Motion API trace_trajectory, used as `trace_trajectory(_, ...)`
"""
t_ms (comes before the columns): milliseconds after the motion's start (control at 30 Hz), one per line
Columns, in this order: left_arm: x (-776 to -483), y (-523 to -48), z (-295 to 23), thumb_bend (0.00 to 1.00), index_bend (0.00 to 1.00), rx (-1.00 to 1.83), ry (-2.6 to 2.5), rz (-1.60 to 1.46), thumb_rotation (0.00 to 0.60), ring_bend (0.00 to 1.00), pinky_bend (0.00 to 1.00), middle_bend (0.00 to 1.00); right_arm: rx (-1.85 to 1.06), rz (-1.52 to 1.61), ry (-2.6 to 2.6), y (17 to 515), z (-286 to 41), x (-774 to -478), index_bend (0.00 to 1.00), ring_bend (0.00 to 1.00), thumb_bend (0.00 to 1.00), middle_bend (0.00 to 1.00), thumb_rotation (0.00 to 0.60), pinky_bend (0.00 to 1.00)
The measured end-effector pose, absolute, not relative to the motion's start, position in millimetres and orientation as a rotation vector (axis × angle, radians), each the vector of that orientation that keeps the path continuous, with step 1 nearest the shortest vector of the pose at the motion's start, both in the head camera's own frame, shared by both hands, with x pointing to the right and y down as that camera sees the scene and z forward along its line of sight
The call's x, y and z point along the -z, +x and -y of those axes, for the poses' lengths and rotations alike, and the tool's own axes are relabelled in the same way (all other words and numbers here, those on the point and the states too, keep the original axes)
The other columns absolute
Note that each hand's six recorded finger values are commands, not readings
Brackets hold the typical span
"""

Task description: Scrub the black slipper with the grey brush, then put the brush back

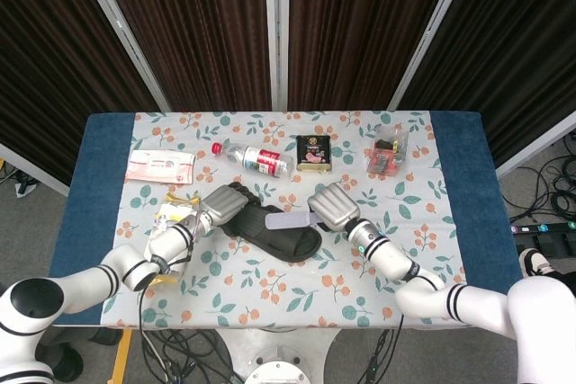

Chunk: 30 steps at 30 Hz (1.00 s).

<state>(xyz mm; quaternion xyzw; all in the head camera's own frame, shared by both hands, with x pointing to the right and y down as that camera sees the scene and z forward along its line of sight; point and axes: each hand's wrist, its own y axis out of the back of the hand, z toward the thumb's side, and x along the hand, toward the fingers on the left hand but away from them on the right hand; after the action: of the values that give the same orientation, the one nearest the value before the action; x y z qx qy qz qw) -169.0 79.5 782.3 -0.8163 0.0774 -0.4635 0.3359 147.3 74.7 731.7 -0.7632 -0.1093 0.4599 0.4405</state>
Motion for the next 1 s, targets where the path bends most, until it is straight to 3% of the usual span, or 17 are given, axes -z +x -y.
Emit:
trace_trajectory(267,-780.7,-171.5,-80.4,0.23,0.37,1.207,-2.117,-0.194,0.600,0.20,0.14,0.41,-1.146,0.146,-1.867,147.8,-92.3,-749.4,1.00,1.00,0.38,1.00,0.600,1.00)
trace_trajectory(567,-781.5,-173.2,-80.2,0.23,0.37,1.212,-2.101,-0.186,0.600,0.20,0.14,0.41,-1.120,0.049,-1.899,175.0,-112.3,-733.2,1.00,1.00,0.38,1.00,0.600,1.00)
trace_trajectory(767,-779.7,-169.5,-80.0,0.23,0.37,1.204,-2.101,-0.185,0.600,0.20,0.14,0.41,-1.067,0.180,-1.913,164.6,-92.3,-716.8,1.00,1.00,0.38,1.00,0.600,1.00)
trace_trajectory(1000,-778.2,-168.7,-79.1,0.23,0.37,1.207,-2.096,-0.182,0.600,0.20,0.14,0.41,-1.057,0.177,-1.911,130.6,-87.5,-730.7,1.00,1.00,0.38,1.00,0.600,1.00)
